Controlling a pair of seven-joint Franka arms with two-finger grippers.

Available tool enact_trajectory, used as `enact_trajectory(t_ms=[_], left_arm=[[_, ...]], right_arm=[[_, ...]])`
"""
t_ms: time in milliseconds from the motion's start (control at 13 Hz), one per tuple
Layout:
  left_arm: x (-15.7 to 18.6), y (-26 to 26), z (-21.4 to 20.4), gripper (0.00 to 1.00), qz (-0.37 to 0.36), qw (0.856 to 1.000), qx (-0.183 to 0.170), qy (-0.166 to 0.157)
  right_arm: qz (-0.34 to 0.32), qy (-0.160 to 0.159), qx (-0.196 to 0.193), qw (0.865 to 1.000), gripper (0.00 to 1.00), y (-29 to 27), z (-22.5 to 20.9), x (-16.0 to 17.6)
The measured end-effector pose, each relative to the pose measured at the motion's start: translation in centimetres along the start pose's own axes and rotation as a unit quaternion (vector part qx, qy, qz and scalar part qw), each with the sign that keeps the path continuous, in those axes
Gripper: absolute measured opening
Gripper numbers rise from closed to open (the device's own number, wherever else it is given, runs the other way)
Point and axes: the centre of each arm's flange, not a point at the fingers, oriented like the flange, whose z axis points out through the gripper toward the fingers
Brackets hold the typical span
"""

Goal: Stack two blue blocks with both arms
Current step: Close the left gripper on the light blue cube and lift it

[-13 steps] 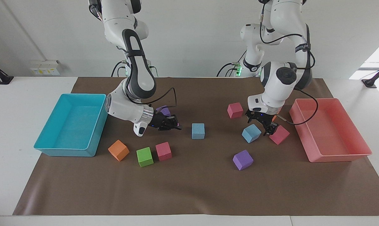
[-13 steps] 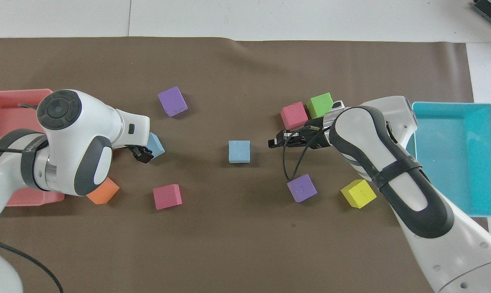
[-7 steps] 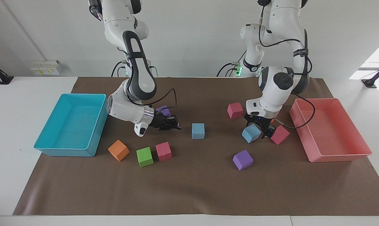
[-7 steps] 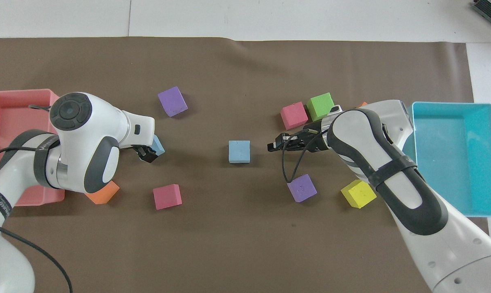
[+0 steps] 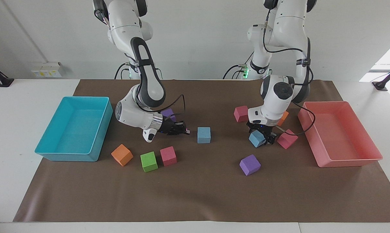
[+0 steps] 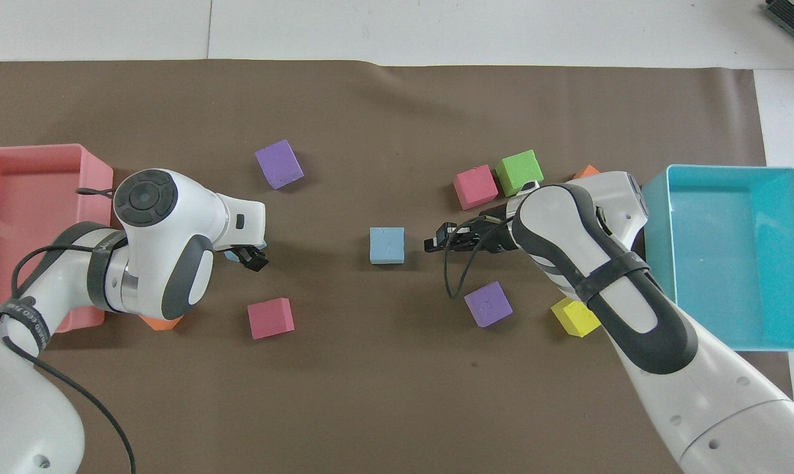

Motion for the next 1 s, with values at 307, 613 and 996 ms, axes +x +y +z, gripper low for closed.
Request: enact_trajectory(t_ms=[307,613,996], left_arm=[[-0.2,0.4,0.3,0.67,-0.014,1.000,-0.005,-0.017],[-0.2,0.4,0.3,0.59,-0.026,0.999,-0.001,-0.020],[1.0,-0.1,-1.5,0.59,-0.061,0.998,0.008,-0.006]], right_arm=[[0.000,0.000,0.000,1.000,0.01,0.0,0.0,0.0],[0.000,0.000,0.000,1.000,0.01,0.0,0.1,0.0],[0.000,0.000,0.000,1.000,0.01,0.0,0.1,0.0]])
